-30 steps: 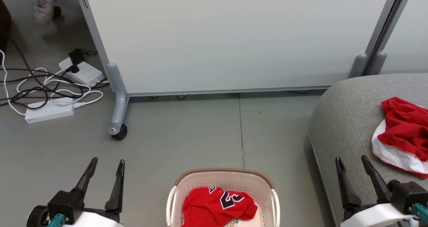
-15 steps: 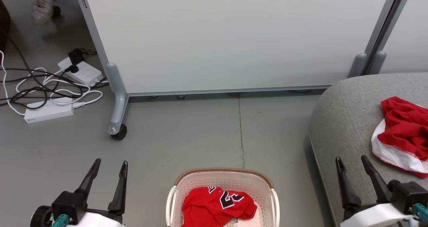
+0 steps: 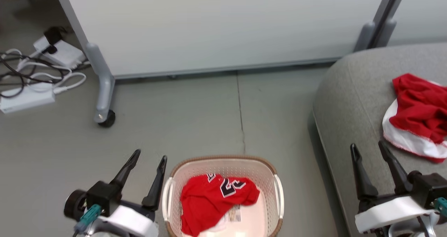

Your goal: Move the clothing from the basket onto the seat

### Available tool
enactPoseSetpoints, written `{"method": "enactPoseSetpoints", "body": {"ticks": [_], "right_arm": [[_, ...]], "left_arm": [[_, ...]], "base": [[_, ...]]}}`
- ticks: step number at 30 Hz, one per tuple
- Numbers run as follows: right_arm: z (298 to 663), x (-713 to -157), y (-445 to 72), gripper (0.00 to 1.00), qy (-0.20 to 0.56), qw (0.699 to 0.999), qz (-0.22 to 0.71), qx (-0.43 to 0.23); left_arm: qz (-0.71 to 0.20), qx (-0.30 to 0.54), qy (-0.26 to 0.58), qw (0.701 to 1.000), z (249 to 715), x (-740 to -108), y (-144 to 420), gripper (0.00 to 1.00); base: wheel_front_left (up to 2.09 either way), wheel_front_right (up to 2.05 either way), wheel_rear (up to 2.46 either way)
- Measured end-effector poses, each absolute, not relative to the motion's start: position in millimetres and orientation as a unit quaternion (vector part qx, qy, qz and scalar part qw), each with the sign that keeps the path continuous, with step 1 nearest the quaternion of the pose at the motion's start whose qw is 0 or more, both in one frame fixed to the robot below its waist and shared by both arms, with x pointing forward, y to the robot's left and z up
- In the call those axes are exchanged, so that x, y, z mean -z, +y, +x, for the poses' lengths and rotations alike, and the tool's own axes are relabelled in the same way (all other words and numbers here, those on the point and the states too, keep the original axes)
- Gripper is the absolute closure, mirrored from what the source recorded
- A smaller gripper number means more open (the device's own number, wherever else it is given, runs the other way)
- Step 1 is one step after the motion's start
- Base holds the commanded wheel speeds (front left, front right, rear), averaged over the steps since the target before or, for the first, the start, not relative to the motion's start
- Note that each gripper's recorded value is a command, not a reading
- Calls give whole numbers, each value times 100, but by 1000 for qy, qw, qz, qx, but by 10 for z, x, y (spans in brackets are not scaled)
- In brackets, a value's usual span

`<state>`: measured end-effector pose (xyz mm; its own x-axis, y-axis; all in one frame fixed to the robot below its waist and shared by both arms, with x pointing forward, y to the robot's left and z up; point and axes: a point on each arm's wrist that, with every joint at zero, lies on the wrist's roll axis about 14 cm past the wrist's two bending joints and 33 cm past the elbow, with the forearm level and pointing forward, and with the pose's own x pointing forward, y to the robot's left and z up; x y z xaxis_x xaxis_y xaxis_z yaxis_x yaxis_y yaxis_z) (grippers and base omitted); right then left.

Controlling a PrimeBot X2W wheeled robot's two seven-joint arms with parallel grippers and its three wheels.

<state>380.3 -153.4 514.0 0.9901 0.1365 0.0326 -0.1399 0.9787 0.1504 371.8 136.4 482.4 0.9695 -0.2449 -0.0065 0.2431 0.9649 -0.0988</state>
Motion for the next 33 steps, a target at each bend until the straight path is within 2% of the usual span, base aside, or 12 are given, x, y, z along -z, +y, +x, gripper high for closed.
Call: {"method": "enactPoseSetpoints", "body": {"ticks": [10, 18, 27, 33], "right_arm": [[4172, -4964, -1633, 0, 4, 997, 62, -55], [4420, -4675, -1723, 0, 20, 997, 56, -42], [4527, -4186, -1843, 0, 54, 996, 64, -23], [4497, -3870, -1912, 0, 86, 994, 69, -10]], "left_arm": [[-39, 214, 61, 974, 4207, -4396, 810, 0], [-15, 288, 129, 949, 4499, -3722, 412, 0], [12, 389, 232, 891, 4485, -2709, -24, 0], [40, 426, 313, 848, 4382, -1994, -119, 0]], "base": [[0, 0, 0], [0, 0, 0], [0, 0, 0], [0, 0, 0]]}}
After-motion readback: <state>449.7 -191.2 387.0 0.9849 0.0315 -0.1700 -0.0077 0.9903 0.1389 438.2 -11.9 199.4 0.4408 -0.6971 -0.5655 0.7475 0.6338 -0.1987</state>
